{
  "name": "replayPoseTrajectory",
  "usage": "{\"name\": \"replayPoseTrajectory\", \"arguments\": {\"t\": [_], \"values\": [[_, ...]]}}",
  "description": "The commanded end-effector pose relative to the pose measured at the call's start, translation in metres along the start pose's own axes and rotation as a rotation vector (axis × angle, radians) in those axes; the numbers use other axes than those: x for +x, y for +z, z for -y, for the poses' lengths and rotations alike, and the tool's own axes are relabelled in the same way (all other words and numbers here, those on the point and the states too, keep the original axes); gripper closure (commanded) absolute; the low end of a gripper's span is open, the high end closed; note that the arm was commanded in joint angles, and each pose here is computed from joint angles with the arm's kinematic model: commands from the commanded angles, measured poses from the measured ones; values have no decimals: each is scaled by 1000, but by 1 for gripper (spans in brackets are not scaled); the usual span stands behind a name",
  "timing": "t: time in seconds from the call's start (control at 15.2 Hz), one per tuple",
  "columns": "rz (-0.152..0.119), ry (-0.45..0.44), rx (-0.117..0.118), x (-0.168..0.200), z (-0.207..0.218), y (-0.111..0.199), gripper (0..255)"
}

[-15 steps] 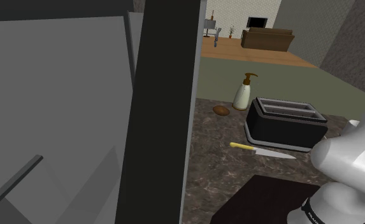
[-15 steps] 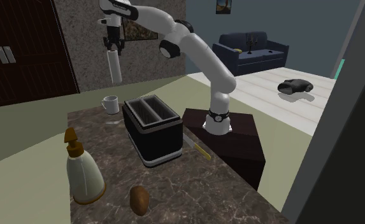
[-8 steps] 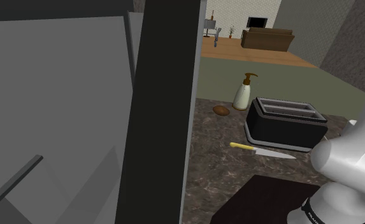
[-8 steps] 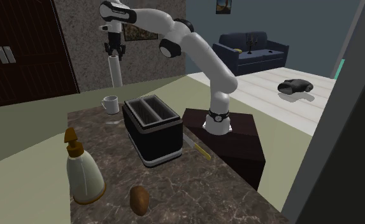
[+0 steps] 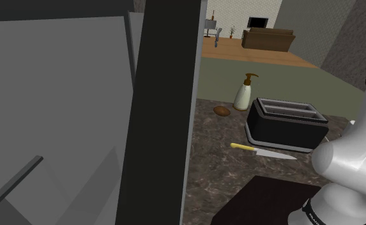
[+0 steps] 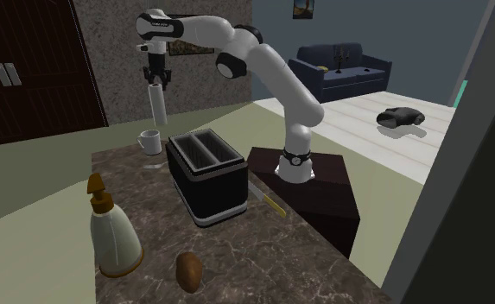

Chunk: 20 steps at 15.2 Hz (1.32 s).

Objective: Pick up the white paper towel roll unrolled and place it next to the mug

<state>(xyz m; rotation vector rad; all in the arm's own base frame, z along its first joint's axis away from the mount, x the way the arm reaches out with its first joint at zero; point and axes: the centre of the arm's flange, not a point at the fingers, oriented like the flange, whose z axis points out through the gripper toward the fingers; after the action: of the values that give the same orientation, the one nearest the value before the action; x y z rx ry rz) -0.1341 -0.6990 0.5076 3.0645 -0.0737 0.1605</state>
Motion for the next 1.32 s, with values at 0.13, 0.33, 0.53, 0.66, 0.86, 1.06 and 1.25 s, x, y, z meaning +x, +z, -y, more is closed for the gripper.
{"name": "replayPoseTrajectory", "arguments": {"t": [0.13,0.33,0.53,0.66,0.86,1.06,1.25], "values": [[0,0,0,-3,2,22,255],[0,0,0,-4,3,38,255],[0,0,0,-6,4,53,255],[0,0,0,-7,4,64,255],[0,0,0,-9,6,83,255],[0,0,0,-9,6,83,255],[0,0,0,-9,6,83,255]]}}
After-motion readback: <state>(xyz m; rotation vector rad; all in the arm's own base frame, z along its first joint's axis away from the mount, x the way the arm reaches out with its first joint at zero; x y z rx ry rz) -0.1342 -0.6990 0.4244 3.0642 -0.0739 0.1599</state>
